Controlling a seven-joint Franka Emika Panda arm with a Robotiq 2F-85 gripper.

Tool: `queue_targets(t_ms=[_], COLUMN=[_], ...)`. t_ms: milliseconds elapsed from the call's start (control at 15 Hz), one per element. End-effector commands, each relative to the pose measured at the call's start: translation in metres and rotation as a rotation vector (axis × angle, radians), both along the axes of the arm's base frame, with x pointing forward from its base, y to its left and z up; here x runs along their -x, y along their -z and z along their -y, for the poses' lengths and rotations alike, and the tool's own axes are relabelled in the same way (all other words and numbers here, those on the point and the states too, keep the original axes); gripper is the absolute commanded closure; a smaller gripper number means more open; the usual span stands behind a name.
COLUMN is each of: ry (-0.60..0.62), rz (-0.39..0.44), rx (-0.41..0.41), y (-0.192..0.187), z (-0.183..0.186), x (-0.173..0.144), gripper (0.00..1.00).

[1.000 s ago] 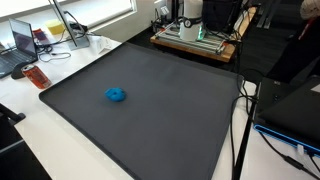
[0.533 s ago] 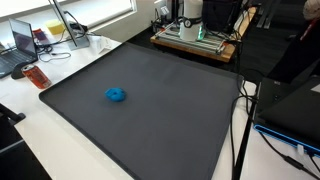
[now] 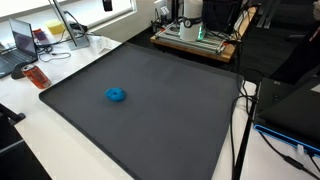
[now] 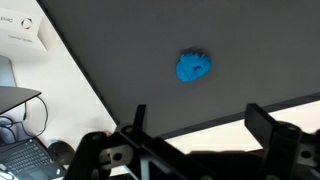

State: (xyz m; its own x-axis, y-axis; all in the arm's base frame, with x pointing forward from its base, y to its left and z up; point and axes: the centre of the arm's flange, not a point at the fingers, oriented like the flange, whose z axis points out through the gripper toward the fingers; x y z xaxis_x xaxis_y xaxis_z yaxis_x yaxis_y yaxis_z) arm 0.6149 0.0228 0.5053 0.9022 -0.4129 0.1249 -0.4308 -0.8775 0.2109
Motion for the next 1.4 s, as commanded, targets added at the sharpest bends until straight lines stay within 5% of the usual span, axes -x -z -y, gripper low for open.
queue_targets(t_ms=[0, 800, 1333], ry=[0.051, 0.203, 0.191], rz=[0.02, 0.054, 0.032], rx=[0.009, 0.037, 0.019], y=[0.037, 0.164, 0.165], z=[-0.008, -0.015, -0.014], x=[-0.004, -0.039, -0.041], gripper=[0.0, 0.0, 0.0])
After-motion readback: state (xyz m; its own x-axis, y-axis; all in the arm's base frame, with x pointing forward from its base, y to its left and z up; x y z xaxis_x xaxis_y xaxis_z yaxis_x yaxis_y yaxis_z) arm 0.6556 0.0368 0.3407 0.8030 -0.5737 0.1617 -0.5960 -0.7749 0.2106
